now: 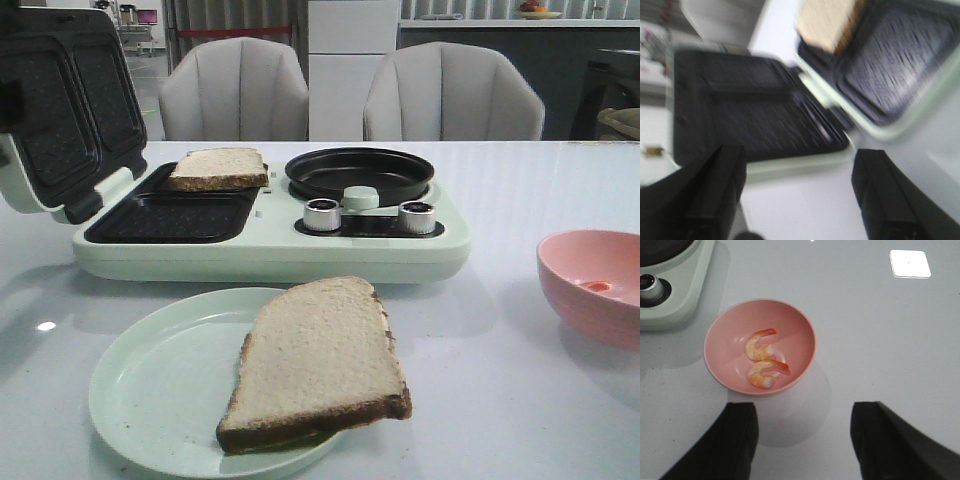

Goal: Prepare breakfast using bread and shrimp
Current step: 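Withdraw the left gripper from the sandwich maker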

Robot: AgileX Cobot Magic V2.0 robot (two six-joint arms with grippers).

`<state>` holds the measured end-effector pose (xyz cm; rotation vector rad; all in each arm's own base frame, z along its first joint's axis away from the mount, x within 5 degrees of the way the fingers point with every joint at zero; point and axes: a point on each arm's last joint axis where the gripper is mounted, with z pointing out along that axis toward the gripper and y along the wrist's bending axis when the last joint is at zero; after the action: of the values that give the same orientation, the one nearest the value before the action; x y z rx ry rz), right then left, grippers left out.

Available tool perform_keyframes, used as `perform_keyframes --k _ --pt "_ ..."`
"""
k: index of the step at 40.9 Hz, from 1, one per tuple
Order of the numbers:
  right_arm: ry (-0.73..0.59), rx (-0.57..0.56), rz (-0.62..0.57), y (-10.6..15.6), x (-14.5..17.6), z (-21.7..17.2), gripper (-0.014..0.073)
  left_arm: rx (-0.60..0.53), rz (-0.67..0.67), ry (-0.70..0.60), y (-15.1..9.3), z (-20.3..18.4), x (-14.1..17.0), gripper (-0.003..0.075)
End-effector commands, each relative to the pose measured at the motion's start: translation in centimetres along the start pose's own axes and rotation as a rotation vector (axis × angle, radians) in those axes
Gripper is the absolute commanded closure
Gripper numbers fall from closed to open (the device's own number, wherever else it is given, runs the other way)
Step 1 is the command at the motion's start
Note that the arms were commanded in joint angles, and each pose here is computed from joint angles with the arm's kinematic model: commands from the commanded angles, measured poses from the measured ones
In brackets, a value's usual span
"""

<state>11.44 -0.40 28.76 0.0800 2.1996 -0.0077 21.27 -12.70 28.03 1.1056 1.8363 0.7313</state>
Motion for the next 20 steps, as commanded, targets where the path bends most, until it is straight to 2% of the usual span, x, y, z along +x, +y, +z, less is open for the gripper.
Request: perform_keyframes --k 1,10,20 --pt "-0.096 -0.002 0.003 0.0 -1.4 -0.4 0.0078 0.101 -0.070 0.056 -0.1 -1.8 0.3 0.0235" --pt "-0.095 -0.002 0.003 0.0 -1.4 -0.4 0.0078 0.365 -0.363 -0.027 -1.0 -6.3 0.5 0.0235" --pt "-0.095 -0.002 0.003 0.0 -1.4 -0.4 0.0078 0.567 -0.631 -0.238 0.5 -11.7 1.8 0.0248"
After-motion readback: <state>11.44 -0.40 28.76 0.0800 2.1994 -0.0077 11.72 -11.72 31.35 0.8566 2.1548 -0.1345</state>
